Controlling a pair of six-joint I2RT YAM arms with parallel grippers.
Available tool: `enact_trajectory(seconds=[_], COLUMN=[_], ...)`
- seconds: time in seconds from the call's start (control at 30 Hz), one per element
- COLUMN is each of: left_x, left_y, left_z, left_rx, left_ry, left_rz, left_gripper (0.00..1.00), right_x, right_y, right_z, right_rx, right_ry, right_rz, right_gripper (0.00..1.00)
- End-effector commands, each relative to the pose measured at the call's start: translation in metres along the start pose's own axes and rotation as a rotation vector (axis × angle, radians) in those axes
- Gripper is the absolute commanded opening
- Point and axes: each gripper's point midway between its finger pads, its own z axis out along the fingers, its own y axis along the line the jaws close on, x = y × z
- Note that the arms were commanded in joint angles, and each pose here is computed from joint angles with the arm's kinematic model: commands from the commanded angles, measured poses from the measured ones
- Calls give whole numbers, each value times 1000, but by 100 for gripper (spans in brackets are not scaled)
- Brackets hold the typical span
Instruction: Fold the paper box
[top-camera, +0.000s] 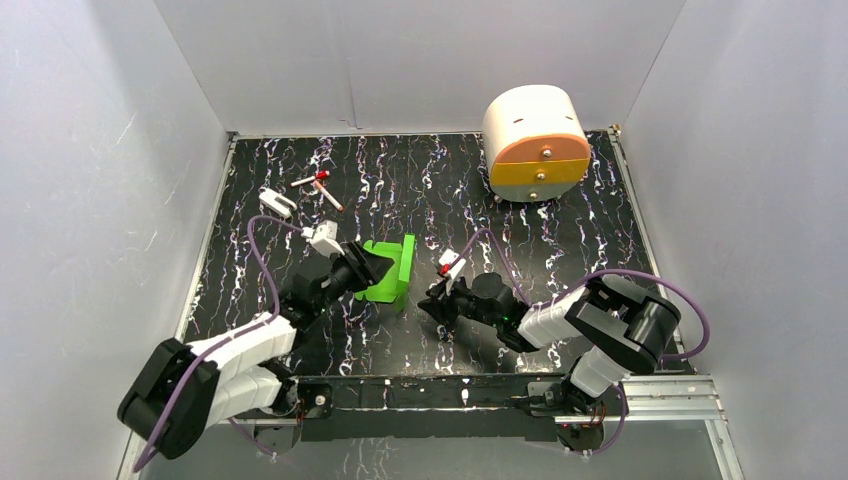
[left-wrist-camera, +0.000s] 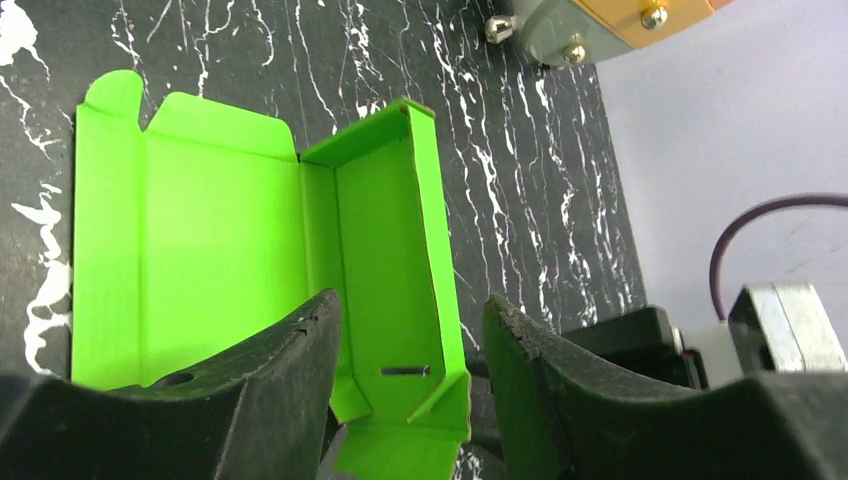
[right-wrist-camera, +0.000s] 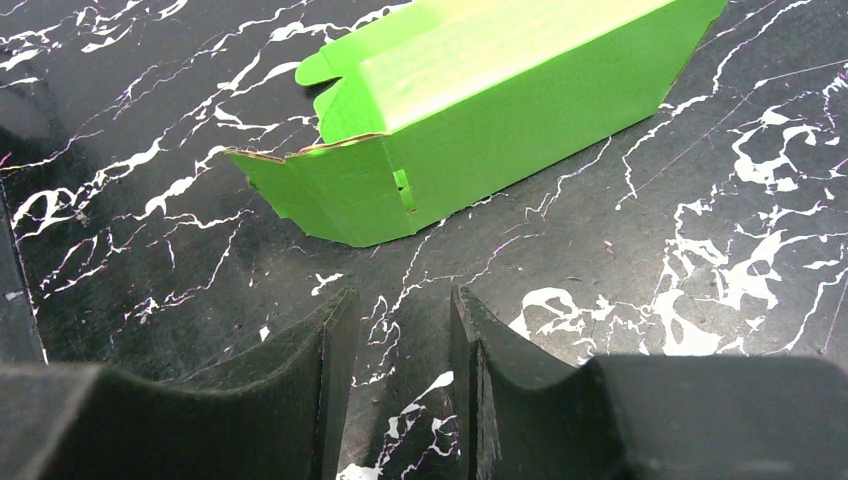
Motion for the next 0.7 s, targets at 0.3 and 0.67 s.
enact_trajectory(seconds=[0.3, 0.67], left_x=[-23, 3], left_y=[-36, -19], left_z=[38, 62], left_rx=[248, 225], left_ry=[221, 337], left_rz=[-230, -280], left_gripper=[43, 38], right_x=[-27, -26], right_y=[10, 14], right_z=[9, 11], right_rx=[-26, -34], right_ry=[-91, -88], right_rz=[-31, -44], right_gripper=[47, 47])
